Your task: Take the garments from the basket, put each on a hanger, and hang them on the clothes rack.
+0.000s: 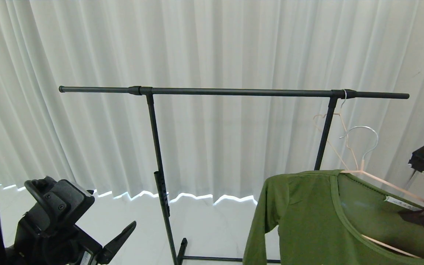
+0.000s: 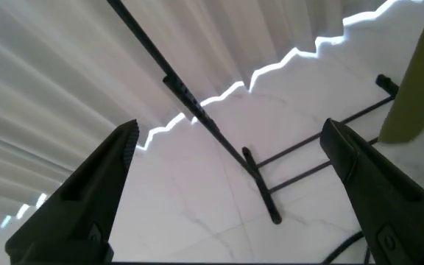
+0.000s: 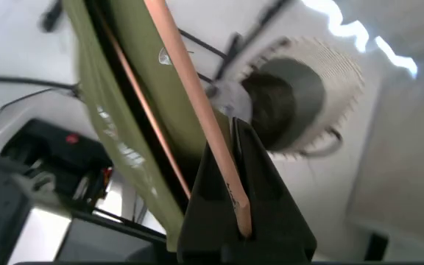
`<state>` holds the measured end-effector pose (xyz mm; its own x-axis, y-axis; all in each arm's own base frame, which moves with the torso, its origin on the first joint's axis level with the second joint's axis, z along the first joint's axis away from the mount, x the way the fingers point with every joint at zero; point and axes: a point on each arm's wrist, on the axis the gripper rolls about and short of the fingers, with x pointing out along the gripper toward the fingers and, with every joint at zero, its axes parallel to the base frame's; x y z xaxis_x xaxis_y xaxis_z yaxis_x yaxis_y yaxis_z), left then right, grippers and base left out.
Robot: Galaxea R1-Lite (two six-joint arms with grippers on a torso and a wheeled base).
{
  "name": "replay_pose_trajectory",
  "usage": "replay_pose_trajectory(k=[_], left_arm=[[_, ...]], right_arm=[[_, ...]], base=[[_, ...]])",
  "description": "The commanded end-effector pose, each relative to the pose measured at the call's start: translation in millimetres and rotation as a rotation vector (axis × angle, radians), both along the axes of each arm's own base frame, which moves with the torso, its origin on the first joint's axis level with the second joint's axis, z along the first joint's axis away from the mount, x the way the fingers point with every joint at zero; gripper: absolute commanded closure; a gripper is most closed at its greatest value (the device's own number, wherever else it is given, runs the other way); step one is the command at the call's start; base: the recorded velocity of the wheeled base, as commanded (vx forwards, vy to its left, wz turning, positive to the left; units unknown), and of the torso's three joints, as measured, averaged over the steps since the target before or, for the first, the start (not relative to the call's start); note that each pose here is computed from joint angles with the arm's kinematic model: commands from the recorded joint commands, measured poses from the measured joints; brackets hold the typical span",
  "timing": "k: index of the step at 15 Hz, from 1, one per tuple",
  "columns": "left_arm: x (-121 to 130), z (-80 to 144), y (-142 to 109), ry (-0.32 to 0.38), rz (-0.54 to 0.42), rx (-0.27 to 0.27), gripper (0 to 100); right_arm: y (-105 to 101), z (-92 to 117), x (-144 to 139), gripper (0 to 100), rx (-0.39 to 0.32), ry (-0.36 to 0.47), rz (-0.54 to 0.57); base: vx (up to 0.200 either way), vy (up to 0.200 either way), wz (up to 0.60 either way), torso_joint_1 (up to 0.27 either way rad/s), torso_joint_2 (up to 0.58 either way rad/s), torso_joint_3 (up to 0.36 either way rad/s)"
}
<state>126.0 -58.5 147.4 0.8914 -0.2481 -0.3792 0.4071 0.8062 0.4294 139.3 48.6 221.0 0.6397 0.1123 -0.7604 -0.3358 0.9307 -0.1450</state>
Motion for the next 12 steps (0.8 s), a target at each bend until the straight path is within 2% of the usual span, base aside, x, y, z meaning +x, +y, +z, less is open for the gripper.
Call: replay_pose_trajectory(k=[1, 3, 6, 12], left_arm=[[0, 1, 0, -0.009, -0.007, 0.012, 0], [1, 1, -1, -0.011, -0.005, 0.006, 0], [0, 2, -1, -0.015, -0.006, 0.003, 0], [0, 2, -1, -0.014, -0.012, 0.007, 0]], right_arm=[[-8, 2, 8, 100, -0.001, -0.003, -0.066], [-6, 8, 12, 100, 0.022, -0.018, -0.087], [-1, 15, 22, 100, 0.073, -0.026, -0.123], [14, 16, 22, 100, 0.114, -0.011, -0.089]], base=[[0.000, 0.000, 0.00, 0.000, 0.00, 0.000], [0.000, 0.000, 0.00, 0.000, 0.00, 0.000], [0.200, 0.000, 0.00, 0.001, 0.01, 0.002], [0.200, 0.000, 0.00, 0.003, 0.00, 0.001]])
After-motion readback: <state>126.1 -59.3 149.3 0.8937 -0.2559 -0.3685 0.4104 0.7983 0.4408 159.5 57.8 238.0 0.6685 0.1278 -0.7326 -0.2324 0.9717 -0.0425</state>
